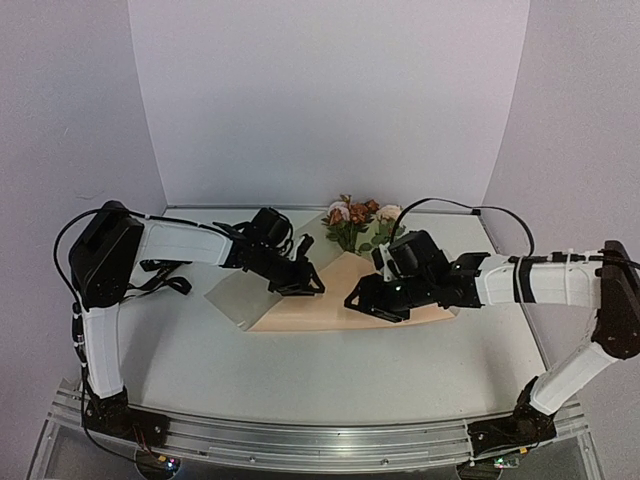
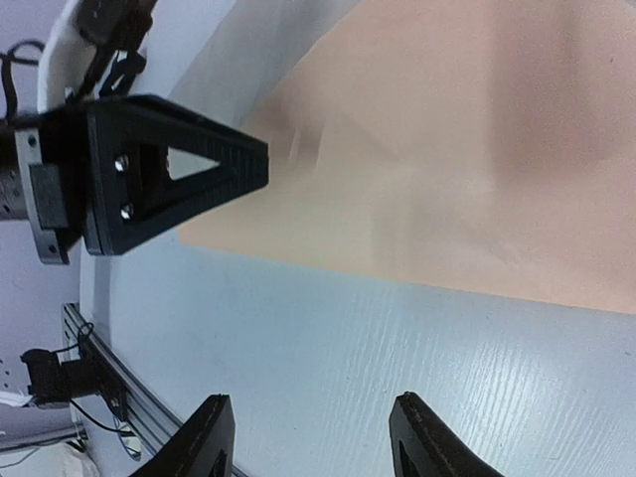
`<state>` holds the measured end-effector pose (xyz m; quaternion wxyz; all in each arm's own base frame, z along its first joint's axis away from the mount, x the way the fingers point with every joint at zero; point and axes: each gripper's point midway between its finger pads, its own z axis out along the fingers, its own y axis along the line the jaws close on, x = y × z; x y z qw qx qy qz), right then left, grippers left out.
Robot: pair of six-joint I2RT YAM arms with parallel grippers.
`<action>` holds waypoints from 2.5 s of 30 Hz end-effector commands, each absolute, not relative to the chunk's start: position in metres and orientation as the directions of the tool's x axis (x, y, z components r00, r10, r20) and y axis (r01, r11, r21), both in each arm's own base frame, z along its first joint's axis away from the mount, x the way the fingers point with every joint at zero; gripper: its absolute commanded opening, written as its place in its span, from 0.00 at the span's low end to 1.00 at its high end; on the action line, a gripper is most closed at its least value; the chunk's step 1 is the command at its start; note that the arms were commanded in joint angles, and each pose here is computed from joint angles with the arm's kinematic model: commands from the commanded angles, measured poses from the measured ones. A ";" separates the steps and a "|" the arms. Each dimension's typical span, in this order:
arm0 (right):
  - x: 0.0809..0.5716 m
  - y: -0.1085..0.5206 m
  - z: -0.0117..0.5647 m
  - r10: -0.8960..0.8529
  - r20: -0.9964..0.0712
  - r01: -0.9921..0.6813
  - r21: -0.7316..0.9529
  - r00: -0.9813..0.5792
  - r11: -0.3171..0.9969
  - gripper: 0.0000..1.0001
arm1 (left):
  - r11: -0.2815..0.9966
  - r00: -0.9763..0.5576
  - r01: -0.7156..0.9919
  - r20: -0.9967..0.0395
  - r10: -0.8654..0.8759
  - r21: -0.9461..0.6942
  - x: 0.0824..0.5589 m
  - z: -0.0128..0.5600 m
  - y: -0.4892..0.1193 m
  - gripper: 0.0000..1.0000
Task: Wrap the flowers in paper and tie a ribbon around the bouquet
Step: Fold the bottom corner of the flattened wrapping paper at the center of the board, then press the fold line on the 1/4-folded wrapping paper.
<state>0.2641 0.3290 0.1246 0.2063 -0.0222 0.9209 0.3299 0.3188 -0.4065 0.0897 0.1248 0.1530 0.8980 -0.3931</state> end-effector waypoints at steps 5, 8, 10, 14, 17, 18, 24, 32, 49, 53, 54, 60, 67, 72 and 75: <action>0.280 0.336 0.088 0.037 -0.429 -0.188 0.468 -0.902 0.864 0.42 | 0.621 -0.905 0.410 -0.385 0.183 -0.668 0.336 0.108 -0.416 0.31; 0.292 0.340 0.081 0.042 -0.444 -0.173 0.432 -0.895 0.885 0.38 | 0.641 -0.916 0.368 -0.382 0.125 -0.673 0.343 0.121 -0.402 0.31; 0.297 0.338 0.075 0.036 -0.453 -0.164 0.394 -0.891 0.905 0.37 | 0.658 -0.933 0.308 -0.354 0.067 -0.687 0.347 0.124 -0.388 0.31; 0.302 0.341 0.066 0.008 -0.459 -0.173 0.350 -0.888 0.921 0.34 | 0.670 -0.956 0.203 -0.293 -0.022 -0.714 0.339 0.126 -0.352 0.32; 0.299 0.343 0.059 -0.022 -0.460 -0.189 0.321 -0.888 0.928 0.34 | 0.694 -0.961 0.158 -0.270 -0.054 -0.702 0.321 0.124 -0.330 0.32; 0.298 0.343 0.057 -0.034 -0.458 -0.196 0.310 -0.888 0.930 0.34 | 0.702 -0.963 0.135 -0.259 -0.073 -0.699 0.316 0.122 -0.322 0.32; 0.304 0.332 0.046 -0.046 -0.470 -0.171 0.227 -0.882 0.959 0.33 | 0.740 -0.966 -0.039 -0.164 -0.200 -0.671 0.281 0.097 -0.272 0.34; 0.311 0.325 0.047 -0.058 -0.491 -0.157 0.163 -0.869 0.974 0.34 | 0.693 -0.957 -0.151 -0.072 -0.281 -0.705 0.250 0.076 -0.256 0.36; 0.288 0.398 0.047 -0.269 -0.469 -0.382 0.163 -0.841 0.910 0.42 | 0.599 -0.842 -0.401 0.021 -0.539 -0.694 0.256 0.050 -0.214 0.37; 0.295 0.405 0.044 -0.284 -0.463 -0.385 0.138 -0.840 0.912 0.42 | 0.613 -0.828 -0.410 -0.006 -0.560 -0.675 0.264 0.043 -0.207 0.37; 0.297 0.406 0.043 -0.289 -0.462 -0.385 0.127 -0.838 0.914 0.42 | 0.619 -0.824 -0.414 -0.014 -0.566 -0.667 0.267 0.040 -0.204 0.37; 0.308 0.407 0.034 -0.287 -0.459 -0.364 0.086 -0.841 0.928 0.42 | 0.625 -0.810 -0.426 -0.032 -0.586 -0.654 0.285 0.034 -0.191 0.37; 0.312 0.407 0.021 -0.283 -0.437 -0.347 0.073 -0.854 0.935 0.44 | 0.634 -0.822 -0.414 -0.031 -0.569 -0.653 0.296 0.033 -0.195 0.37; 0.314 0.406 0.017 -0.284 -0.428 -0.342 0.063 -0.858 0.938 0.45 | 0.642 -0.822 -0.415 -0.036 -0.568 -0.645 0.302 0.033 -0.196 0.36; 0.317 0.408 0.030 -0.276 -0.450 -0.343 0.073 -0.849 0.937 0.46 | 0.652 -0.823 -0.419 -0.037 -0.566 -0.632 0.304 0.028 -0.194 0.36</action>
